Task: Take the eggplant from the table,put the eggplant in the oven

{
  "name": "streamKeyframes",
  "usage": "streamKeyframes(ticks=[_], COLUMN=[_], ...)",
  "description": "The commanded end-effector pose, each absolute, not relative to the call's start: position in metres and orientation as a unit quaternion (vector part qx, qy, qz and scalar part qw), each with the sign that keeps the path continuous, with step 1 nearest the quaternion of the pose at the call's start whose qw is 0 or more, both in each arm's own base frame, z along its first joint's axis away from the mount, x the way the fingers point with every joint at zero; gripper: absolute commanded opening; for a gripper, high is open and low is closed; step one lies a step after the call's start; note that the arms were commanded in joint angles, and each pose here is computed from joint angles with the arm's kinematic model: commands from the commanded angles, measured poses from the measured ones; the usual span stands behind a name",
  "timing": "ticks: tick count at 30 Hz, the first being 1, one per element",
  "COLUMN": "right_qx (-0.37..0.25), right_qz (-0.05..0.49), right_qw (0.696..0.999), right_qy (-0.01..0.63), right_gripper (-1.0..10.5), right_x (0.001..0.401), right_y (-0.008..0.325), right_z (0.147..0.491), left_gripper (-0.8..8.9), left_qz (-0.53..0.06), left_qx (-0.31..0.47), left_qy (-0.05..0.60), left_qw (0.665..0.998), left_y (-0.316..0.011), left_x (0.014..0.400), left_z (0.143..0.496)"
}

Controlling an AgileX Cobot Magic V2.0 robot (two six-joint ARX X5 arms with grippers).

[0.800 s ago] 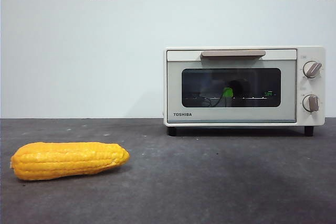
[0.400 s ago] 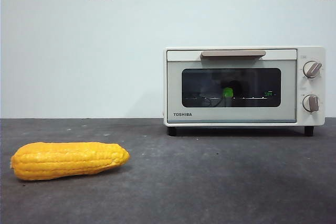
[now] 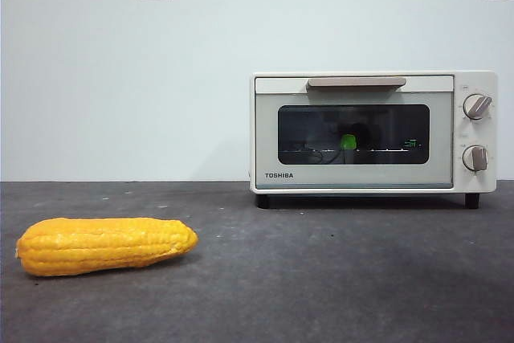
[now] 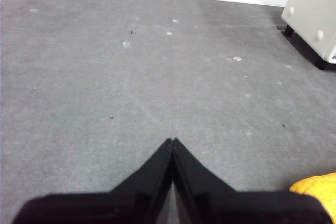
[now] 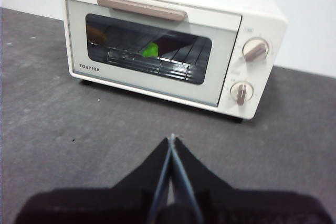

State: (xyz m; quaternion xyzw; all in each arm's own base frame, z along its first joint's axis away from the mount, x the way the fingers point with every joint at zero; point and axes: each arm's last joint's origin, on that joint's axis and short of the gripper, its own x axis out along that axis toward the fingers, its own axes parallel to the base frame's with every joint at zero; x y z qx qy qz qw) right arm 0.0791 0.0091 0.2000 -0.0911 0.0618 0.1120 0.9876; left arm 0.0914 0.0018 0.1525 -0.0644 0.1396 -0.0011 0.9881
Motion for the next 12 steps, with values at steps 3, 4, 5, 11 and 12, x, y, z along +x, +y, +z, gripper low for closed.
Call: streamKeyframes(ticks=[3, 4, 5, 11, 12], right_qx=[-0.036, -0.031, -0.022, 0.021, 0.026], right_qz=[0.106, 0.105, 0.105, 0.100, 0.099], right_qw=[0.989, 0.989, 0.989, 0.989, 0.990], right_qy=[0.094, 0.100, 0.105, 0.102, 0.095], right_gripper=[0.0, 0.0, 0.0, 0.0, 0.0], right_x=[0.085, 0.085, 0.086, 0.093, 0.094], right_y=[0.009, 0.009, 0.009, 0.010, 0.010], right_z=[0.180, 0.176, 0.172, 0.153, 0.153], left_gripper=[-0.03, -0.03, -0.03, -0.03, -0.03], left_qz=[-0.001, -0.001, -0.001, -0.001, -0.001], left_qx=[-0.067, -0.067, -0.067, -0.067, -0.067], left_qy=[0.140, 0.140, 0.140, 0.140, 0.140], left_qw=[0.988, 0.988, 0.988, 0.988, 0.988], left_y=[0.002, 0.002, 0.002, 0.002, 0.002], left_x=[0.092, 0.092, 0.092, 0.092, 0.092], left_z=[0.150, 0.150, 0.150, 0.150, 0.150])
